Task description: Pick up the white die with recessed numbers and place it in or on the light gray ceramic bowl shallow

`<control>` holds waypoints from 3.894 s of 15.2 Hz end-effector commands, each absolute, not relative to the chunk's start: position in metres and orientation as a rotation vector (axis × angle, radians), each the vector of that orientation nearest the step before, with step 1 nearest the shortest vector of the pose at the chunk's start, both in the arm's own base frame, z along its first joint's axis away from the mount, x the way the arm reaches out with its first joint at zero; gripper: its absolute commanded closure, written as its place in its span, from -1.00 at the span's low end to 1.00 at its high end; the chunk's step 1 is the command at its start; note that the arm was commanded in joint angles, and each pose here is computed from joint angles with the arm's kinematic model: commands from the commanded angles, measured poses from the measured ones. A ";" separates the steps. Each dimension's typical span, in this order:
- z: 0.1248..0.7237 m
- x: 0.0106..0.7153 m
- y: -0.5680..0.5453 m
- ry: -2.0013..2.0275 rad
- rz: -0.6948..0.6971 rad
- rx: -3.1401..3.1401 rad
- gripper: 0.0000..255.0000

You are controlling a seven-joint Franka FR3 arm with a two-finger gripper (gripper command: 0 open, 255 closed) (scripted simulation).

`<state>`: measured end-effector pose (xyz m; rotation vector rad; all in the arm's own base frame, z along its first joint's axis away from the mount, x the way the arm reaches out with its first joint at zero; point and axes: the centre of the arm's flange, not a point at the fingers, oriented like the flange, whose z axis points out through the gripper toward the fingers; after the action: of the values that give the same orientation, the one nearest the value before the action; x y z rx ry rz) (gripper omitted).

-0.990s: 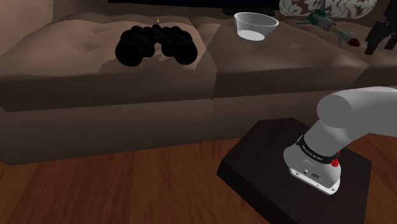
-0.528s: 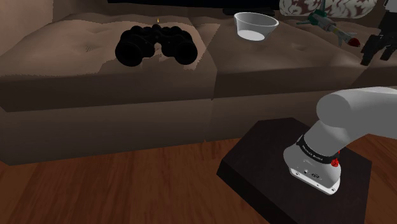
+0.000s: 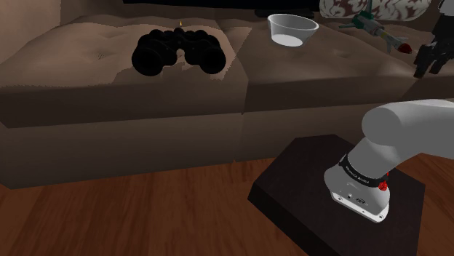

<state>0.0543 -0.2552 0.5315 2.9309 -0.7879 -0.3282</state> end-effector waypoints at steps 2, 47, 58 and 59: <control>0.531 0.054 -0.255 -0.788 -0.328 2.931 1.00; 0.103 -0.186 -0.343 -0.473 -0.036 3.099 -1.00; 0.036 -0.197 -0.349 -0.453 -0.018 3.108 -1.00; 0.036 -0.197 -0.349 -0.453 -0.018 3.108 -1.00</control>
<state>-0.1970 -0.3487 0.0381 3.1077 -0.4539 -0.0180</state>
